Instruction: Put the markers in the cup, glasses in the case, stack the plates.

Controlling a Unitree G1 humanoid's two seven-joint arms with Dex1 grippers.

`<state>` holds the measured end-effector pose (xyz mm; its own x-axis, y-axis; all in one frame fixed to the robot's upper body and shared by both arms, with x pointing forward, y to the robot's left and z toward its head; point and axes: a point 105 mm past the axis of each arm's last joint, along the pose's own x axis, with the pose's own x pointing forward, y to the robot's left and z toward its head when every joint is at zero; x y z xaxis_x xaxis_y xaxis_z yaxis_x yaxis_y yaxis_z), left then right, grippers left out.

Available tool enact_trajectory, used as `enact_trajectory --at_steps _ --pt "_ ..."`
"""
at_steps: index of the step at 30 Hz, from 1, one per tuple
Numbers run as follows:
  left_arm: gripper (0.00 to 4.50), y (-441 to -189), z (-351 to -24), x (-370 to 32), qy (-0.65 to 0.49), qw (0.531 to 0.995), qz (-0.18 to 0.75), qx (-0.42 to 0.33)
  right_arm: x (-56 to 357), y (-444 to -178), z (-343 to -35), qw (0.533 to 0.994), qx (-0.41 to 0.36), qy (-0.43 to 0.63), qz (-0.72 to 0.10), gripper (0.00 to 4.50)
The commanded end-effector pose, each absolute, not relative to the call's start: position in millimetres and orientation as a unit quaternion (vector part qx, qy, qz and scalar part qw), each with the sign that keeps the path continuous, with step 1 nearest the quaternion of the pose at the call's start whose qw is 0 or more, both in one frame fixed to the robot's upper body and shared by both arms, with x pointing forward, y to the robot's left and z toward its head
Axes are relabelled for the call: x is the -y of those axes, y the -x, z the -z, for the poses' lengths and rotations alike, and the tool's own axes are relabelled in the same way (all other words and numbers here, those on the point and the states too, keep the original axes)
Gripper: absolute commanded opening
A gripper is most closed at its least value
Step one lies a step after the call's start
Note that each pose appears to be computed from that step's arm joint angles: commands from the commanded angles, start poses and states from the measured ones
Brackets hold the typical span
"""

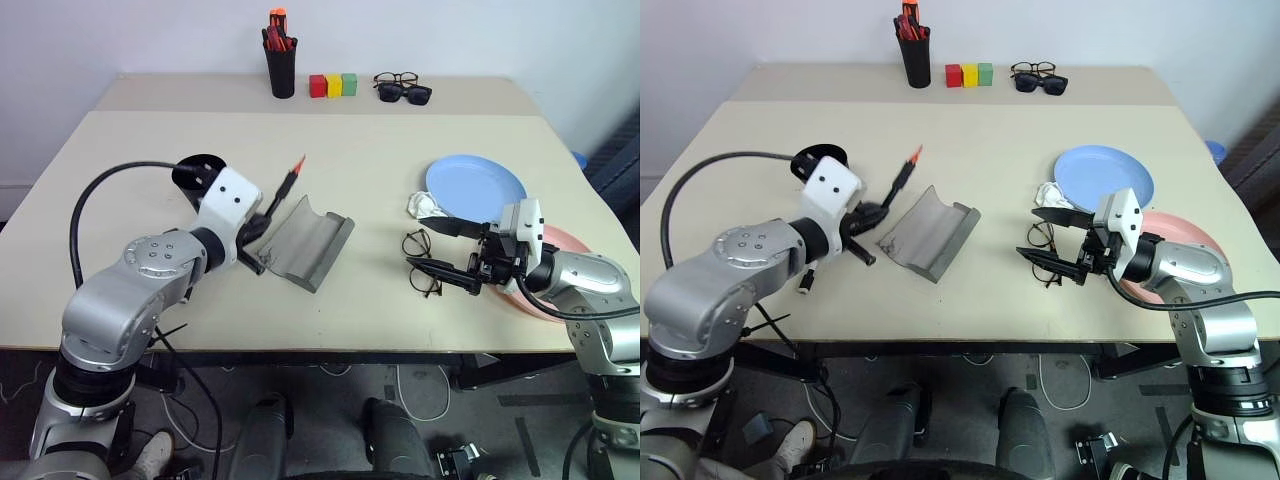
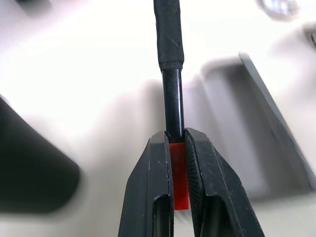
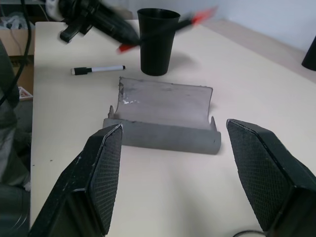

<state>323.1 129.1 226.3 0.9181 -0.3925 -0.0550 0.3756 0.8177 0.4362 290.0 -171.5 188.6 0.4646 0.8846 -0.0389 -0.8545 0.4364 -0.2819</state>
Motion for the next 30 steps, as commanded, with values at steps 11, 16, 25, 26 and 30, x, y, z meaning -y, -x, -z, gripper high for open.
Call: enact_trajectory --at_steps 11,16,25,26,30 --pt "0.05 -354 -260 -218 -0.228 0.937 -0.140 0.223 167 -299 -197 0.842 0.082 0.140 -0.515 3.42" --pt "0.05 -362 -245 -224 -0.226 0.928 -0.158 0.249 166 -301 -198 0.843 0.084 0.139 -0.513 3.42" --pt "0.05 -352 -247 -204 -0.236 0.899 -0.128 0.346 171 -300 -197 0.846 0.083 0.141 -0.508 3.42" --pt "0.05 -352 -248 -203 -0.237 0.896 -0.128 0.352 172 -300 -196 0.846 0.083 0.141 -0.507 3.42" --pt "0.05 -354 -248 -203 -0.260 0.879 -0.128 0.379 174 -300 -195 0.849 0.084 0.140 -0.503 3.42"
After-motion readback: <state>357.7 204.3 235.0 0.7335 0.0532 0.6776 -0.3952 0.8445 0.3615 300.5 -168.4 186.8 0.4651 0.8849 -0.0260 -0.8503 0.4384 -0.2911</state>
